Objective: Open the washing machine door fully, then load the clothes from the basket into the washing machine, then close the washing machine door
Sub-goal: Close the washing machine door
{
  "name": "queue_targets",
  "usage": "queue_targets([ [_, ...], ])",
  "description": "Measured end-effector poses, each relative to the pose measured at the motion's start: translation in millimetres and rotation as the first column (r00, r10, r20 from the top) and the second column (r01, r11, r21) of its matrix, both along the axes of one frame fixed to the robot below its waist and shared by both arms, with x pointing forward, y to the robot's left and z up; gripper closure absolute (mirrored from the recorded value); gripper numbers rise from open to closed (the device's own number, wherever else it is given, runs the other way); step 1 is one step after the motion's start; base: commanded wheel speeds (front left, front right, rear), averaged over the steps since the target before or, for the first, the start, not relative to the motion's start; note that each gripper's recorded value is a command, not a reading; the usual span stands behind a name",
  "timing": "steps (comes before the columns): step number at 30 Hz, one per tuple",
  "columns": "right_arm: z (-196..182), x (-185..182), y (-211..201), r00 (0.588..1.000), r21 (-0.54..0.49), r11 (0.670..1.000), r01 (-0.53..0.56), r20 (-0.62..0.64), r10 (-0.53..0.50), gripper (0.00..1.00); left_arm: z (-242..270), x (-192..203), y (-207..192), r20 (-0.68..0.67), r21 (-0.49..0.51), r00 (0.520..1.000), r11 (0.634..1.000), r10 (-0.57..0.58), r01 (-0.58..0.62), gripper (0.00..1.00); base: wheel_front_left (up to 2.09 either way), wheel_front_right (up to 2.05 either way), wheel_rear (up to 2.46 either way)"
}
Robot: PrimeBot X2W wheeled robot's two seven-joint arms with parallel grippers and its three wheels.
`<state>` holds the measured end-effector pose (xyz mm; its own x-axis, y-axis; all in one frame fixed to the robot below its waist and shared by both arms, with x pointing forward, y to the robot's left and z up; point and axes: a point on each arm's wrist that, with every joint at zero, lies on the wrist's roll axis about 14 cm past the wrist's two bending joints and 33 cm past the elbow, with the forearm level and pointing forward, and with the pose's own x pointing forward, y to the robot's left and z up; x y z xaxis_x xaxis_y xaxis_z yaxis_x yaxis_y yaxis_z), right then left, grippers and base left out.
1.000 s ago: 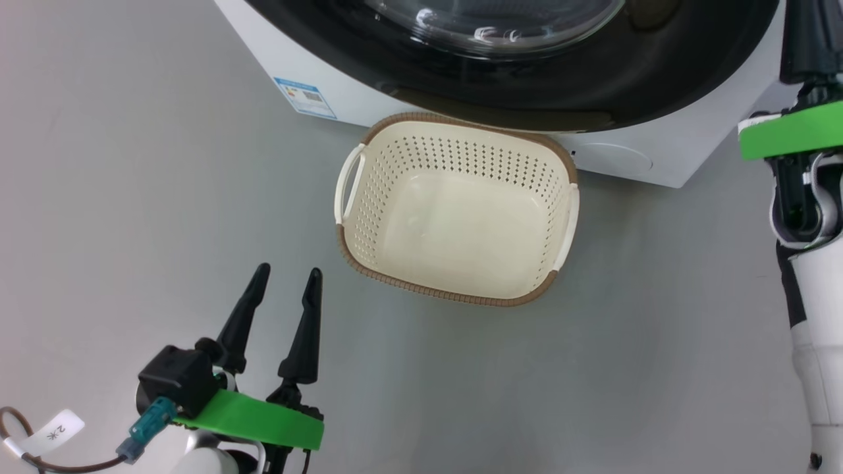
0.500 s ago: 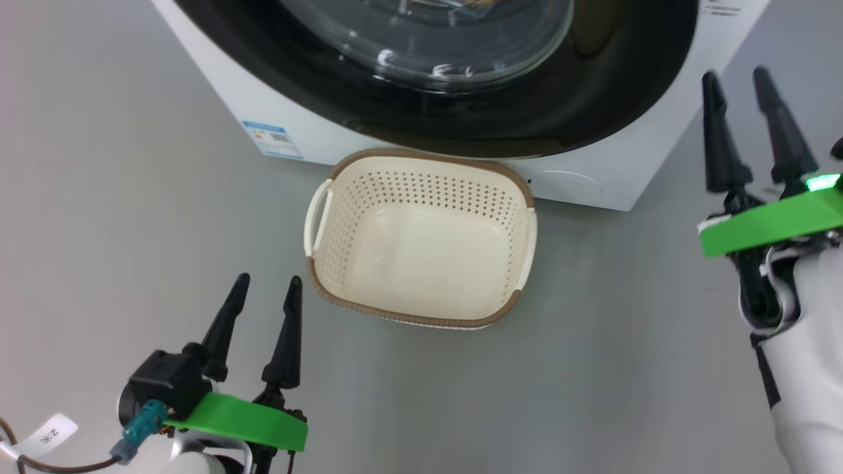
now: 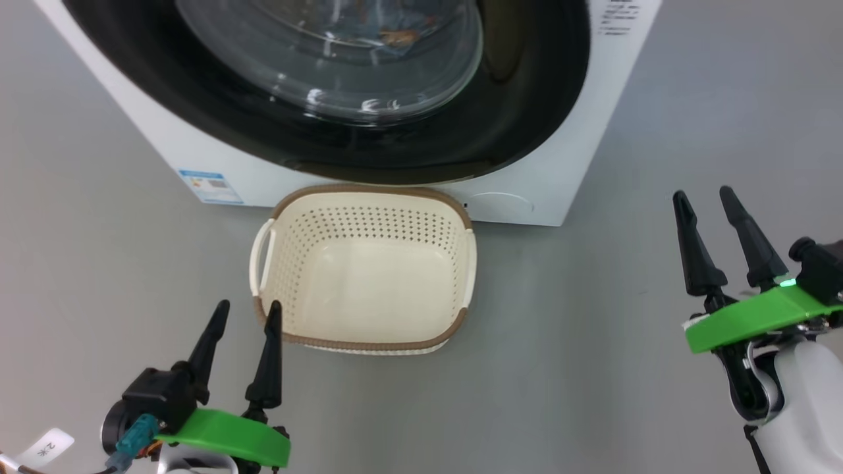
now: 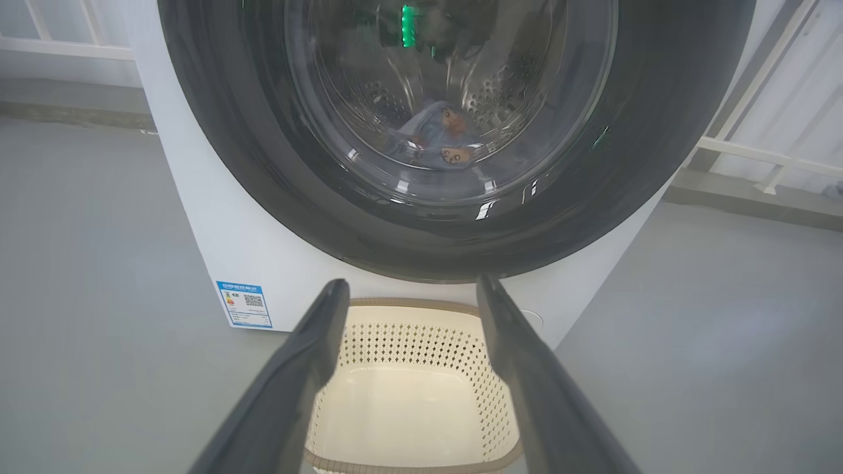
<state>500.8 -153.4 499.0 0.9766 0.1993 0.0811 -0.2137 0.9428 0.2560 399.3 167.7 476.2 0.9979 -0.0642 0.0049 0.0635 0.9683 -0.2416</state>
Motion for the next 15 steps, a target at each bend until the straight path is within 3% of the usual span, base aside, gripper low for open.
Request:
queue_targets([
  [15, -17.0, -53.3, -53.2, 0.990, -0.038, 0.991, 0.126, -0.065, -0.128, 0.00, -8.3, -4.8, -9.6, -0.025, -0.002, 0.999, 0.999, -0.032, 0.032, 0.00, 0.00, 0.00, 0.00],
])
